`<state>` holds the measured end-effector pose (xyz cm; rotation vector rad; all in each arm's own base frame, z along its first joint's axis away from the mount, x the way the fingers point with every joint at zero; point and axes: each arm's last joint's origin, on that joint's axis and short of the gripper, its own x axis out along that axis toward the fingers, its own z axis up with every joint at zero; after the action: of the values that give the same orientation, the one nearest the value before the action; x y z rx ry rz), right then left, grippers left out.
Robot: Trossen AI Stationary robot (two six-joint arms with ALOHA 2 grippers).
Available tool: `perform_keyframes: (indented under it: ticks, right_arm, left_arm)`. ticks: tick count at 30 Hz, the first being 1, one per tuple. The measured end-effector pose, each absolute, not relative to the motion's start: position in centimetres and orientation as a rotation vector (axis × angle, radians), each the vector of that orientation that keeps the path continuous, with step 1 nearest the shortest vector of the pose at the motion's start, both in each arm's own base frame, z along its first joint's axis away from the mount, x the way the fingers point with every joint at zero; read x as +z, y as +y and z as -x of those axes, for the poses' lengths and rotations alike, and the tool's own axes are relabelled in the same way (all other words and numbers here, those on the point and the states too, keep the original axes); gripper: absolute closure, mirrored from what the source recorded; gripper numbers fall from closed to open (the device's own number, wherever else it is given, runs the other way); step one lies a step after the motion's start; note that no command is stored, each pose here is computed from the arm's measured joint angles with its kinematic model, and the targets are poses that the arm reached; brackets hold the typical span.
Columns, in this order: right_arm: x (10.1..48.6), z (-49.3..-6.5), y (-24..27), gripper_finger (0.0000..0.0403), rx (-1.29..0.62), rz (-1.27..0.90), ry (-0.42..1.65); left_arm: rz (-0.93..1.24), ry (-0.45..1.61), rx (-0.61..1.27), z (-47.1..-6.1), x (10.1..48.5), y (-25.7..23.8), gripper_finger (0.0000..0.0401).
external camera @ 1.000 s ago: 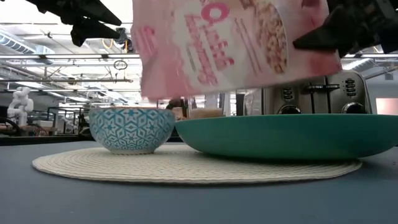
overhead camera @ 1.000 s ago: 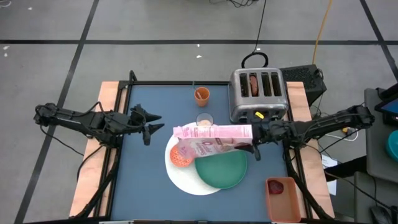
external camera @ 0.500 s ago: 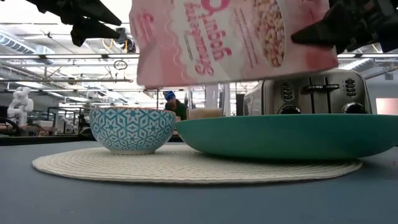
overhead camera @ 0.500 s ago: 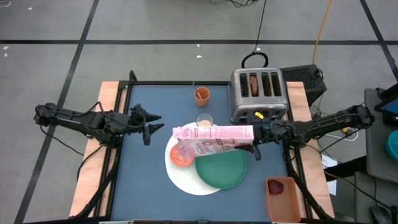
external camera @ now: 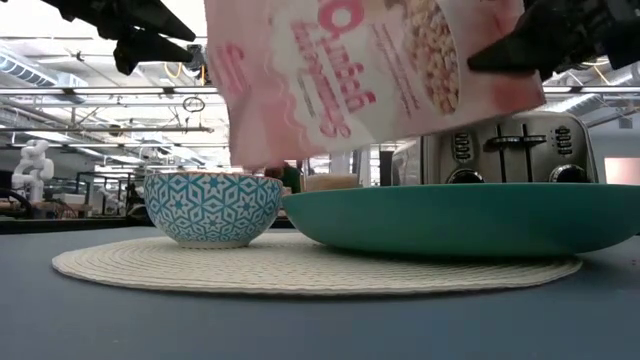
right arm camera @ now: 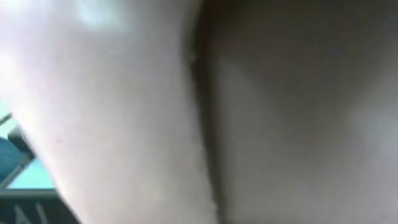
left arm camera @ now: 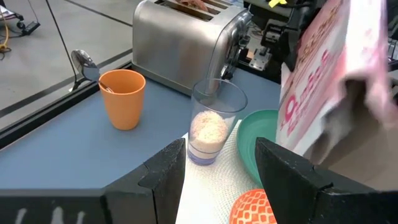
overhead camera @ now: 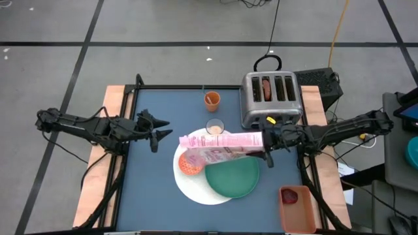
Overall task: Arrange a breakfast setting
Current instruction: Pour the cereal from the cereal box into the orange bowl
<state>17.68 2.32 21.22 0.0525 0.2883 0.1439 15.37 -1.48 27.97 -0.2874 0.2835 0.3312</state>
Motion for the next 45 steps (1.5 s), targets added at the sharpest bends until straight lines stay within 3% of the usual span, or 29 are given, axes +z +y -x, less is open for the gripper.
perform_keyframes:
  ticks: [45]
  right_arm:
    - [21.3,-18.3,2.4,0.0188,0.146,-0.027,0.315]
  left_arm:
    - [0.288,0.283,0.331,-15.4,28.0,-1.5,0.0203]
